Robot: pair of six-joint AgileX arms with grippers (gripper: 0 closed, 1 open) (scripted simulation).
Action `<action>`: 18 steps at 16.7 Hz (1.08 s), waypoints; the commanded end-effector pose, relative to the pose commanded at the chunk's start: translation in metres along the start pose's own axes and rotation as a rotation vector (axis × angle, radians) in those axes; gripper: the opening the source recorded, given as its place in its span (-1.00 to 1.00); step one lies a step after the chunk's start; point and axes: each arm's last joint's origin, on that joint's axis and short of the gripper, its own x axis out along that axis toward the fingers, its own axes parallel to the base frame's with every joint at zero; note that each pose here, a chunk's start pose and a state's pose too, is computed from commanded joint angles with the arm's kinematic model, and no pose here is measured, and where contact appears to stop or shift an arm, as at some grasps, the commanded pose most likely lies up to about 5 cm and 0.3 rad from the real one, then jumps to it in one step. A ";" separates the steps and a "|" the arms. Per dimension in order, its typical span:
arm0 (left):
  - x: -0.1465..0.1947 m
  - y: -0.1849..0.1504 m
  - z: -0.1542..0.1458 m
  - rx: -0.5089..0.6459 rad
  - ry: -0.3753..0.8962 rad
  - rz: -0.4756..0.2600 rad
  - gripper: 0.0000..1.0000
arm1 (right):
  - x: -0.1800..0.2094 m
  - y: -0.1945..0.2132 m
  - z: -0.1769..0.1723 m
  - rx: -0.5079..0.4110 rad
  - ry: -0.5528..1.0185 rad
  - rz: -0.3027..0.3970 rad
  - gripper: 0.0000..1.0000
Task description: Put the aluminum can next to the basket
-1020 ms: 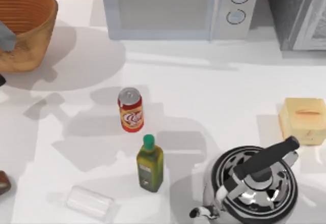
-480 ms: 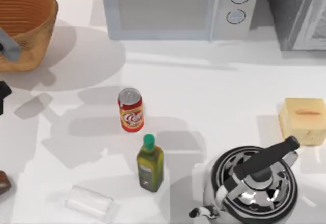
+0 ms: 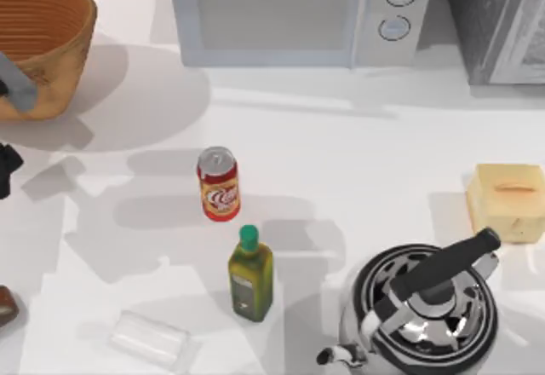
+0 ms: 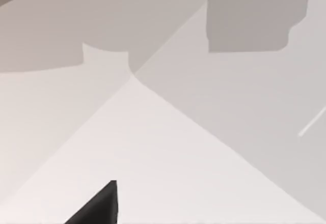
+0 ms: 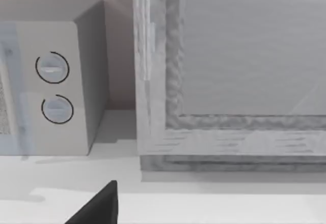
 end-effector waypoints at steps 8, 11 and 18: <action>0.000 0.000 0.000 0.000 0.000 0.000 -0.21 | 0.000 0.000 0.000 0.000 0.000 0.000 1.00; 0.000 0.000 0.000 0.000 0.000 0.000 -0.66 | 0.000 0.000 0.000 0.000 0.000 0.000 1.00; 0.000 0.000 0.000 0.000 0.000 0.000 -1.00 | 0.000 0.000 0.000 0.000 0.000 0.000 1.00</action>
